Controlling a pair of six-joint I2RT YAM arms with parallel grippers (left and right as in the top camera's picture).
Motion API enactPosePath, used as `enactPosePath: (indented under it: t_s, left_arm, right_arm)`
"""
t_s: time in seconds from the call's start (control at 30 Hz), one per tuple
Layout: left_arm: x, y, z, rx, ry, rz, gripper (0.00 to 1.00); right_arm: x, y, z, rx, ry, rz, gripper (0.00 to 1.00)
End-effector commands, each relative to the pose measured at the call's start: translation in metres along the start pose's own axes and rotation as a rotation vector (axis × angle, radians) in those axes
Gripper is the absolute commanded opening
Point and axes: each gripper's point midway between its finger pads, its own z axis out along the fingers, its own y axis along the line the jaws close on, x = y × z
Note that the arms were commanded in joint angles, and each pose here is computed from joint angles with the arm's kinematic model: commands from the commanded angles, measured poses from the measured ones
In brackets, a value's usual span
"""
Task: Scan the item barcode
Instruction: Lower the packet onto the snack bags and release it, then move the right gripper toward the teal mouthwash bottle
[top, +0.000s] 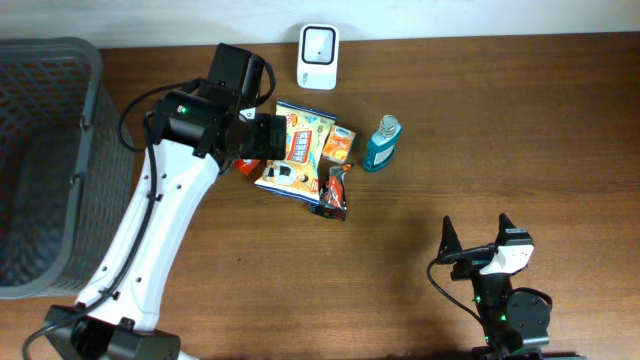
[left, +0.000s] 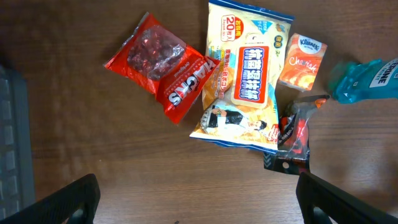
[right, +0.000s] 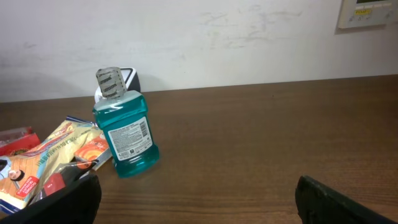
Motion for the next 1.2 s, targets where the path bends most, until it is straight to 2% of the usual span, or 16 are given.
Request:
enactPosePath:
  t_s: [0.0,0.5,0.67,0.73,0.87,0.97,1.07,1.17]
  left_arm:
    - [-0.002,0.001,0.001,-0.007,-0.001,0.015,0.99]
    - [-0.002,0.001,0.001,-0.007,-0.001,0.015,0.99]
    - [-0.002,0.001,0.001,-0.007,-0.001,0.015,0.99]
    - [-0.002,0.001,0.001,-0.008,-0.001,0.015,0.99]
    - [-0.002,0.001,0.001,-0.007,-0.001,0.015,0.99]
    - [-0.002,0.001,0.001,-0.007,-0.001,0.015,0.99]
    - [-0.001,0.000,0.001,-0.006,-0.001,0.018,0.99]
    - [-0.001,0.000,0.001,-0.006,-0.001,0.018,0.99]
  right_arm:
    - [0.003,-0.003,0.000,0.014,0.006,0.008,0.99]
    - [0.002,0.001,0.000,-0.008,0.004,0.020,0.99]
    - [0.002,0.079,-0.019,-0.467,0.118,0.408,0.99]
    - [-0.009,0.086,-0.023,-0.521,0.108,0.496,0.99]
    - [-0.030,0.101,-0.035,-0.637,0.043,0.463,0.99]
    - [-0.057,0.111,-0.047,-0.722,-0.060,0.399,0.99]
    - [-0.081,0.113,-0.056,-0.726,-0.144,0.287,0.98]
    - [-0.099,0.107,-0.056,-0.648,-0.153,0.178,0.99]
